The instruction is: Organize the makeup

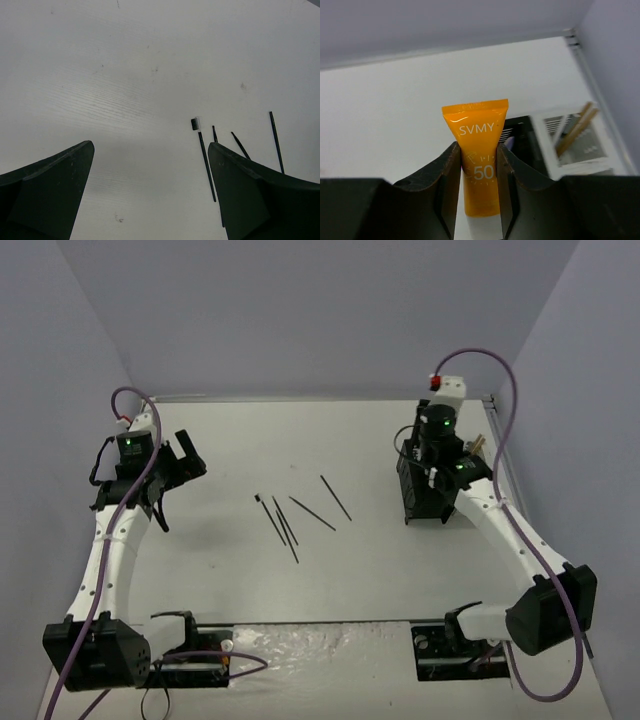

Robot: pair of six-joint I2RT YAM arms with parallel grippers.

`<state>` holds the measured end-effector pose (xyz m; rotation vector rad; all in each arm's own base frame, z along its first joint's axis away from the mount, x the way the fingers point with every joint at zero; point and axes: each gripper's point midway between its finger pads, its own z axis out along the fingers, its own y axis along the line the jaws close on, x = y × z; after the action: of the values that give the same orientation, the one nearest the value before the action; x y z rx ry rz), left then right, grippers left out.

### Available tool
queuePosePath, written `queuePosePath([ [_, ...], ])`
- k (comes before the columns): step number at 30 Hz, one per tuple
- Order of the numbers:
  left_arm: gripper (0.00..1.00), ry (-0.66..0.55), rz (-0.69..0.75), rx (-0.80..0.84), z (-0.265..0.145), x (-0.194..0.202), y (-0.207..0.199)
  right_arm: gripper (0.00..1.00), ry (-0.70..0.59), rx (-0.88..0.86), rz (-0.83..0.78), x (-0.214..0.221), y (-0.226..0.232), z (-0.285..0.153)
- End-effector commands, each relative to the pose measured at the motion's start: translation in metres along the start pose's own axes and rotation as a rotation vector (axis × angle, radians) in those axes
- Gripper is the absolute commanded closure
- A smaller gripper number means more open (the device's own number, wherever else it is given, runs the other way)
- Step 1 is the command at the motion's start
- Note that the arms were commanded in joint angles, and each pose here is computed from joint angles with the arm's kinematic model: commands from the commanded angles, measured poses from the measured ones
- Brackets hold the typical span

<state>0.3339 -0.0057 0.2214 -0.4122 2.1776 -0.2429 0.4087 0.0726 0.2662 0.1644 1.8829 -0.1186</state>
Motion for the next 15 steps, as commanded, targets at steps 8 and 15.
queuePosePath([
  [8,0.03,-0.088,-0.002,0.026,-0.008,-0.027,-0.008,0.83,-0.285,0.392,0.251,-0.012,-0.167,-0.008],
  [15,0.03,-0.087,-0.002,0.028,-0.008,-0.027,-0.008,0.83,-0.311,0.383,0.235,0.016,-0.185,0.012],
])
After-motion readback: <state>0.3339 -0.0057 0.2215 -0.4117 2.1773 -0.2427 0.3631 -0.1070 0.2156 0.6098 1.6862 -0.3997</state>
